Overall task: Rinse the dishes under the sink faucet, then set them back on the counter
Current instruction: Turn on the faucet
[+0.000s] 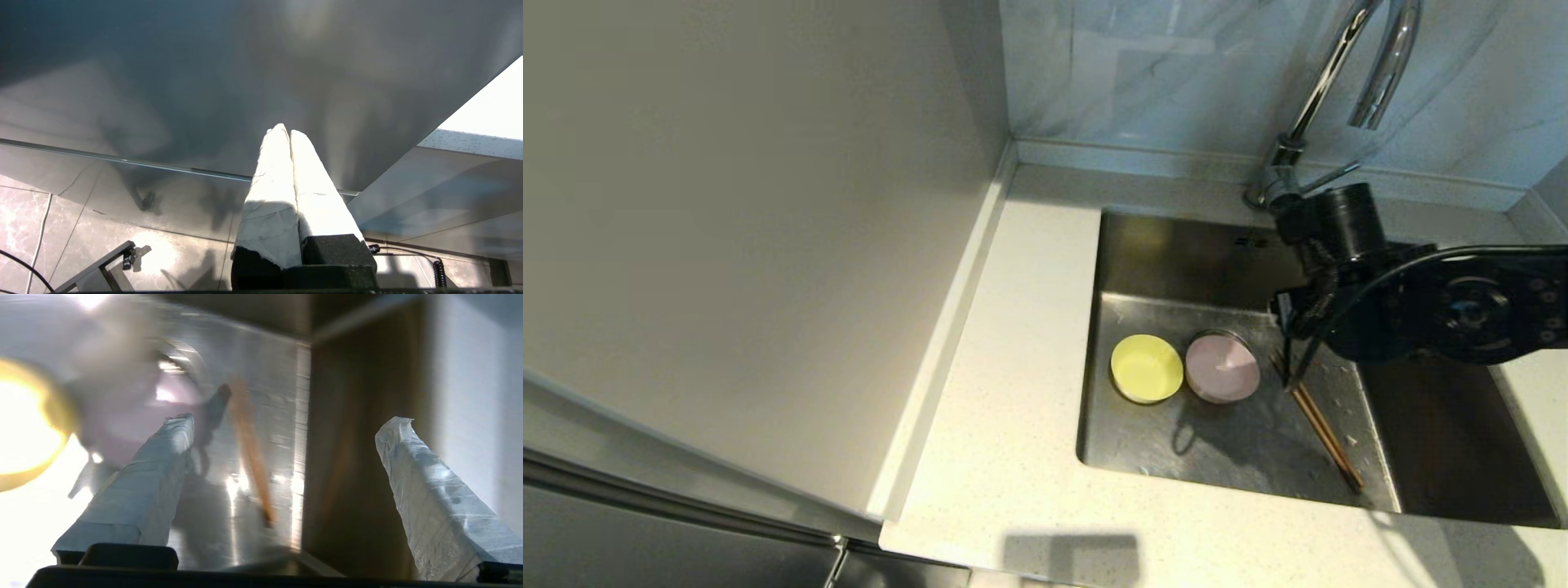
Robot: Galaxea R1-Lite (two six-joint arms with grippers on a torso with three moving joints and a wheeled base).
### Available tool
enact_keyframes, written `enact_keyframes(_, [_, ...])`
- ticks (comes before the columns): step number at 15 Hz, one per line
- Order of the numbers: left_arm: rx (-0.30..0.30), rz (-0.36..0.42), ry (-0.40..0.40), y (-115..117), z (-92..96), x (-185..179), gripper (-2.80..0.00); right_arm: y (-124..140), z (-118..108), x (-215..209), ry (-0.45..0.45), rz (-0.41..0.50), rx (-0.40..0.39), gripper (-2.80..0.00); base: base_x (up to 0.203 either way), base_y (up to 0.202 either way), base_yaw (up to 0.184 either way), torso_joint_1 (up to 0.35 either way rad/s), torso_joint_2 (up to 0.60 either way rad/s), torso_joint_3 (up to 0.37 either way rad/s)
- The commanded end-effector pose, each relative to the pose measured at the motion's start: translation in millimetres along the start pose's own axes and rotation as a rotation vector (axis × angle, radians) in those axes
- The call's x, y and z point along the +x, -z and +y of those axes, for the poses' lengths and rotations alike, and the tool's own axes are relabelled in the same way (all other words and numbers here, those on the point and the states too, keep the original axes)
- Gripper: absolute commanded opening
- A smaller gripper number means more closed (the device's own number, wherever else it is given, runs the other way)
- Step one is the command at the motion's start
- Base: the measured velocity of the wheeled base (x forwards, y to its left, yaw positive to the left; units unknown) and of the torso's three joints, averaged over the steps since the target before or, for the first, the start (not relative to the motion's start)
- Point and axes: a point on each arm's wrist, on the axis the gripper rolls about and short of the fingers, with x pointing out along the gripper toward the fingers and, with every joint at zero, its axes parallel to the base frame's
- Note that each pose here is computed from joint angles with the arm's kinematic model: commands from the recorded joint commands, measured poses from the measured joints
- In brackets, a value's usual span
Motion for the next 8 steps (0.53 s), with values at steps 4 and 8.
enact_keyframes(4, [-0.001,-0.004,0.0,0.0,0.0,-0.2,-2.8,7.9,-113.5,-24.6,0.064,-0.015,0.141,0.0,0.0,0.0,0.0,0.0,0.0,0.0])
enact_keyframes(8, [-0.001,-0.004,0.0,0.0,0.0,-0.2,-2.8,28.0,-157.0,-42.3,0.062,-0.008,0.183,0.0,0.0,0.0,0.0,0.0,0.0,0.0])
